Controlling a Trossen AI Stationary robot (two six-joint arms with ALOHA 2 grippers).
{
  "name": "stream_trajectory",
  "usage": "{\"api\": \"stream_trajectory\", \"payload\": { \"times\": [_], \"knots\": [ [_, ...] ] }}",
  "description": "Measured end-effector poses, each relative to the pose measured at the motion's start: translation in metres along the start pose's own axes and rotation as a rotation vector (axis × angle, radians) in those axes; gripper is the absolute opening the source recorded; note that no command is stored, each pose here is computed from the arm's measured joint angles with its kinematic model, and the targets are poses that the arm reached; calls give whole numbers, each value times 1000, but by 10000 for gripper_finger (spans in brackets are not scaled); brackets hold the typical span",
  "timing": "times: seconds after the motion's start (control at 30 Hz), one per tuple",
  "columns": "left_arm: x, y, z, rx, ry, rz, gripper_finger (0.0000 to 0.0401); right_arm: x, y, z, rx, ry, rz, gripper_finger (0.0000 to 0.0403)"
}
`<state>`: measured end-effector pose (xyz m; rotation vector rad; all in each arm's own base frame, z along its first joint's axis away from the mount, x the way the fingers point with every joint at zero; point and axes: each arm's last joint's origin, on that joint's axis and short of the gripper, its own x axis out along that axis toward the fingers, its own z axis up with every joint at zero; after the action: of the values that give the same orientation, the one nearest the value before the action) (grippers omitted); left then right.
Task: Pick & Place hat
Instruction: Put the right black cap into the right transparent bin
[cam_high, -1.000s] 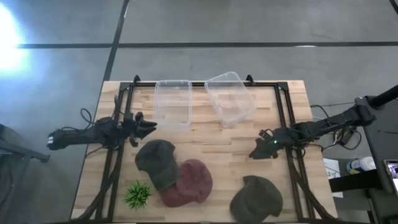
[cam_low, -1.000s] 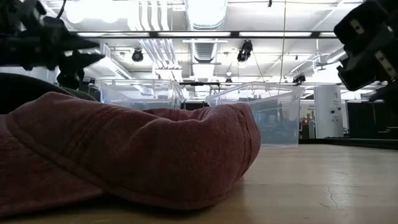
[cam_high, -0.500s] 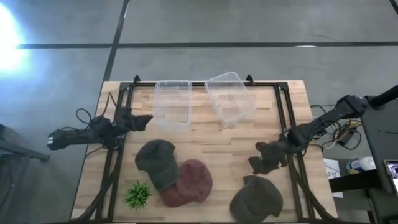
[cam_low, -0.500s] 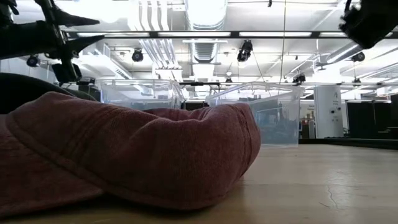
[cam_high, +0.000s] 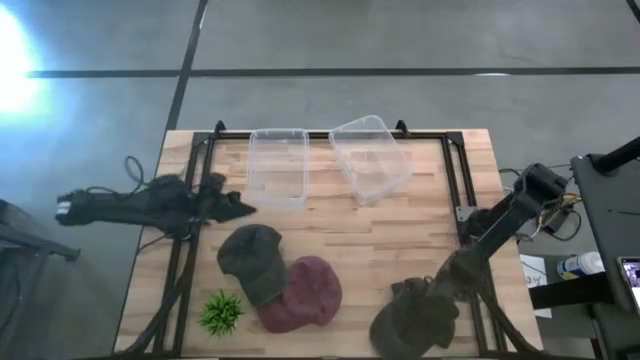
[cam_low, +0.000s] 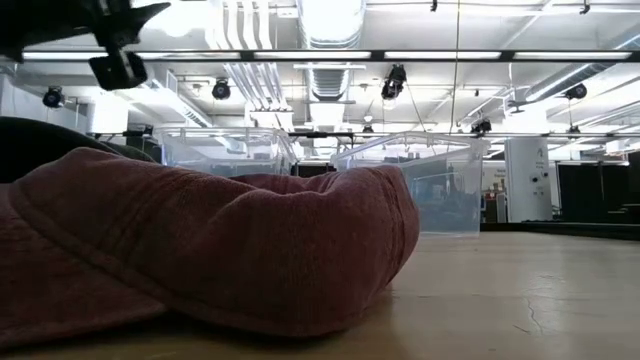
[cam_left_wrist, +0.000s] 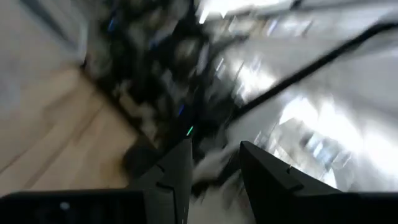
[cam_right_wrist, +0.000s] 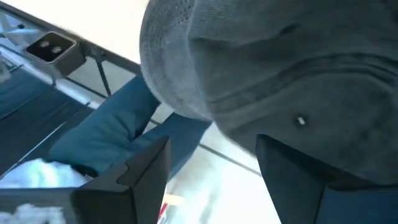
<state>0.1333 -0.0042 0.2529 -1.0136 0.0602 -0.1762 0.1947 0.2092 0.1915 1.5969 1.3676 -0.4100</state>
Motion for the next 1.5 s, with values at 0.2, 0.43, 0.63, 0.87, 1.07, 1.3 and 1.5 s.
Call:
{"api": "stream_trajectory", "payload": {
  "times": [0.2, 0.43, 0.63, 0.87, 1.07, 1.3, 1.5],
  "knots": [
    [60, -14, -13, 167, 344, 41, 128, 29, -4, 11, -78, -49, -43, 233],
    [117, -28, -33, 219, 458, 94, 127, 47, -10, 46, -191, -180, -14, 233],
    [155, -33, -44, 238, 439, 158, 128, 38, -20, 85, -78, -435, 253, 233],
    [187, -18, -54, 273, 393, 320, 127, 17, -50, 123, 166, -740, 405, 233],
    [214, 7, -50, 155, 286, 486, 127, -3, -52, 139, 184, -821, 439, 233],
    [241, 41, -56, -83, 215, 618, 128, -23, -42, 152, 139, -857, 507, 233],
    [261, 63, -61, -165, 163, 683, 134, -25, -38, 155, 126, -834, 519, 233]
  ]
}}
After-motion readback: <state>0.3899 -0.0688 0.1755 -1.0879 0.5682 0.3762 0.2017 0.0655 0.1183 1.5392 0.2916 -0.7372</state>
